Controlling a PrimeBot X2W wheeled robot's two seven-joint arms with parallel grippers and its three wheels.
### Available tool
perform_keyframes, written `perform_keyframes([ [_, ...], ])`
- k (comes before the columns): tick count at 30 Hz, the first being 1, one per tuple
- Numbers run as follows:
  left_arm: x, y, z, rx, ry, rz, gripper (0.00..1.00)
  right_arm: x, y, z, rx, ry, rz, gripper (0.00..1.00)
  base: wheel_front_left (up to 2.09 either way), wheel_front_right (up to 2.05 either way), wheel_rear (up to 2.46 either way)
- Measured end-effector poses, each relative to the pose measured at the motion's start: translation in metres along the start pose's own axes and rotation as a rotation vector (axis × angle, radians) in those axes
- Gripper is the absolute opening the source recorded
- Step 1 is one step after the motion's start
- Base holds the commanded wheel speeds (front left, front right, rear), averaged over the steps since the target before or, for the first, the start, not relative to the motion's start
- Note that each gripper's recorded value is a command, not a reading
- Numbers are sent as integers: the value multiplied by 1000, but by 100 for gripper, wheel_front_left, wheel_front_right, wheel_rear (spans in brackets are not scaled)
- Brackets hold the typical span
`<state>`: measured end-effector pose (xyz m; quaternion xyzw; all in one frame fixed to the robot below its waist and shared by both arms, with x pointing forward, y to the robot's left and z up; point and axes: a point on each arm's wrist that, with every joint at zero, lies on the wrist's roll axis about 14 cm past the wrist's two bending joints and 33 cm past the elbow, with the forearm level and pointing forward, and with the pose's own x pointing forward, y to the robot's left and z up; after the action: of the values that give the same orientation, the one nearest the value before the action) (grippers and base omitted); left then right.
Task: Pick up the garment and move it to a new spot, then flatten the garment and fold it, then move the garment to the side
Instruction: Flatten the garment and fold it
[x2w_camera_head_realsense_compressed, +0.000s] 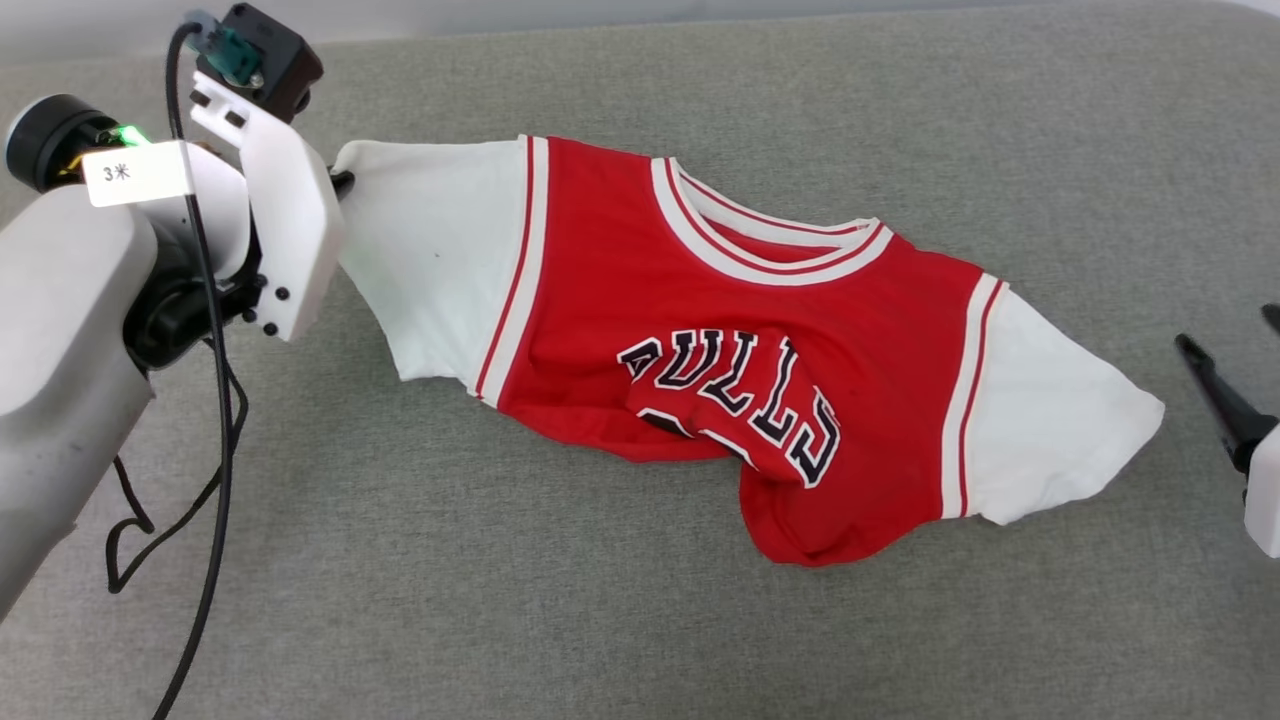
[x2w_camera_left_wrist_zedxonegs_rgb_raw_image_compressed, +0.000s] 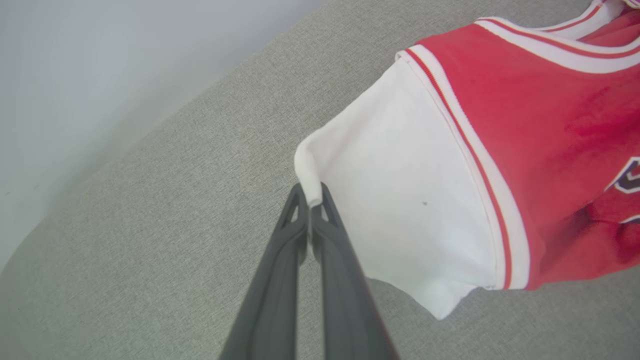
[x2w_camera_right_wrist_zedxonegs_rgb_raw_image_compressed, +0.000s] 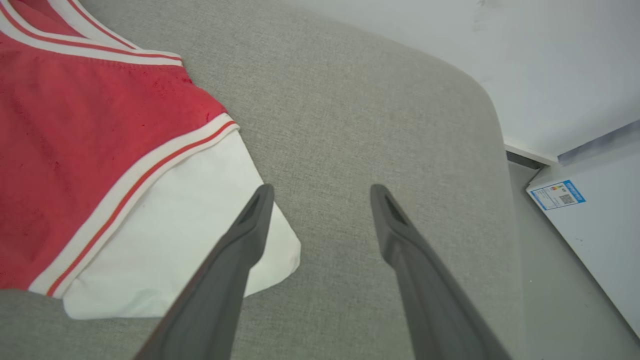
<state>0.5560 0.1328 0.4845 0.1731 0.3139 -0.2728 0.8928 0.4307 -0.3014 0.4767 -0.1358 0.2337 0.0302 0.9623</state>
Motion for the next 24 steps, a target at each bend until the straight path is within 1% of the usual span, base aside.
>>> perform_keyframes([
  [2, -1, -1, -1, 1, -6, 0, 0, 6, 10, -10, 23, 107, 61, 100, 0, 0, 0],
  [4, -1, -3, -2, 1, -10, -4, 0, 8, 16, -22, 4, 222, 110, 100, 0, 0, 0],
  [7, 2, -5, -5, -1, -8, -9, 0, 12, 19, -36, -29, 366, 149, 100, 0, 0, 0],
  [12, 6, -1, -6, -1, -18, -6, 0, 25, 31, -52, -33, 508, 205, 100, 0, 0, 0],
  [14, 9, 0, -9, -5, -17, -8, 0, 30, 37, -60, -53, 554, 224, 100, 0, 0, 0],
  [20, 13, 6, -14, -12, -13, 0, 0, 34, 53, -96, -79, 714, 272, 100, 0, 0, 0],
  [22, 15, 6, -17, -15, -7, -2, 0, 34, 56, -105, -63, 754, 284, 100, 0, 0, 0],
  [24, 16, 7, -18, -16, -7, -2, 0, 35, 59, -109, -57, 764, 291, 100, 0, 0, 0],
])
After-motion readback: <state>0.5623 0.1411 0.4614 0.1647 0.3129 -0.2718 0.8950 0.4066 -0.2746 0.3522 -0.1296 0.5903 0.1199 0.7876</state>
